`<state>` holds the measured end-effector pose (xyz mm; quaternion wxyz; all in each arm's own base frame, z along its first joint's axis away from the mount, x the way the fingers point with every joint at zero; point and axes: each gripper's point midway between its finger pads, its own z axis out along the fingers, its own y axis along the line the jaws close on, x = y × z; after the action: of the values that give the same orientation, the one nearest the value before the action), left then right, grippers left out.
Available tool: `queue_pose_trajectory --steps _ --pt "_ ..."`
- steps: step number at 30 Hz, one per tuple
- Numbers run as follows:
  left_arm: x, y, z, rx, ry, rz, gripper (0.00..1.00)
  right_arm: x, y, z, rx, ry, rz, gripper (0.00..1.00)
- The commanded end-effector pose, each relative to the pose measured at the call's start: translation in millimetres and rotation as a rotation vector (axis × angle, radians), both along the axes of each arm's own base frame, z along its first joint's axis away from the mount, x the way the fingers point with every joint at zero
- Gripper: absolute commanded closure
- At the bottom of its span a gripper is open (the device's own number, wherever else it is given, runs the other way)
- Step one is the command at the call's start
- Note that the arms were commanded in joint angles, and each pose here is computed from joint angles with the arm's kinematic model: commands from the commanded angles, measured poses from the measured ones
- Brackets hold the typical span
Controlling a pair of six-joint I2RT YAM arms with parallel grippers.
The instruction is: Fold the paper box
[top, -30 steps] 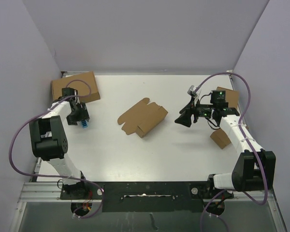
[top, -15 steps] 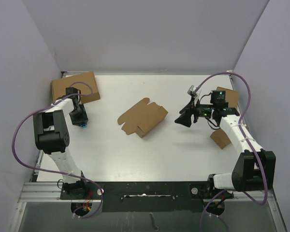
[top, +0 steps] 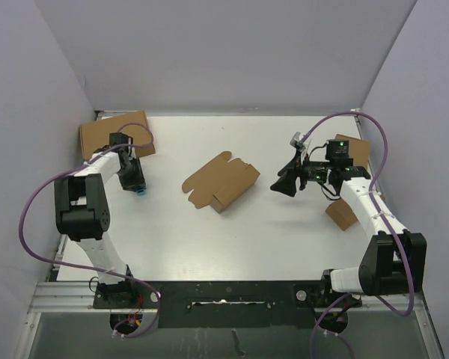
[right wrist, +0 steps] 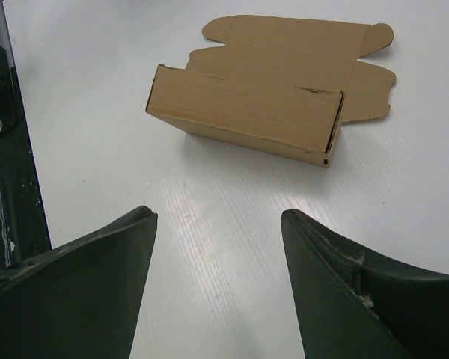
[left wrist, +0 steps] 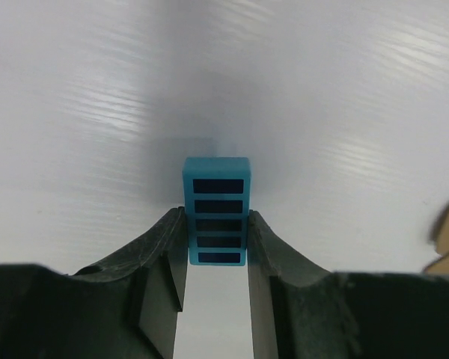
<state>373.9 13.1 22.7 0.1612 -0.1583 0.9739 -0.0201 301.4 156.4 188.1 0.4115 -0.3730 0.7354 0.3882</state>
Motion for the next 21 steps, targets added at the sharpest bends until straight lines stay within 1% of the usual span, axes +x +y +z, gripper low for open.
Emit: queue_pose_trajectory --steps 1,5,11,14,21 --pt "20.8 -48.6 56.9 -0.154 -0.204 -0.105 0.98 3.4 0.6 2.2 0.022 -0.004 0.013 0.32" --pt "17.8 -104.6 71.4 -0.309 -0.265 -0.222 0.98 4.4 0.1 0.6 0.02 0.0 0.01 0.32" --pt "17.8 -203.9 101.8 -0.491 -0.374 -0.41 0.98 5.8 -2.6 0.3 0.022 0.002 0.001 0.32" --pt "20.3 -238.6 106.8 -0.523 -0.378 -0.468 0.98 6.1 -4.6 1.0 0.026 0.003 -0.004 0.32" --pt "11.2 -294.4 98.3 -0.563 -0.331 -0.589 0.99 6.9 -8.8 2.9 0.034 0.002 -0.014 0.32"
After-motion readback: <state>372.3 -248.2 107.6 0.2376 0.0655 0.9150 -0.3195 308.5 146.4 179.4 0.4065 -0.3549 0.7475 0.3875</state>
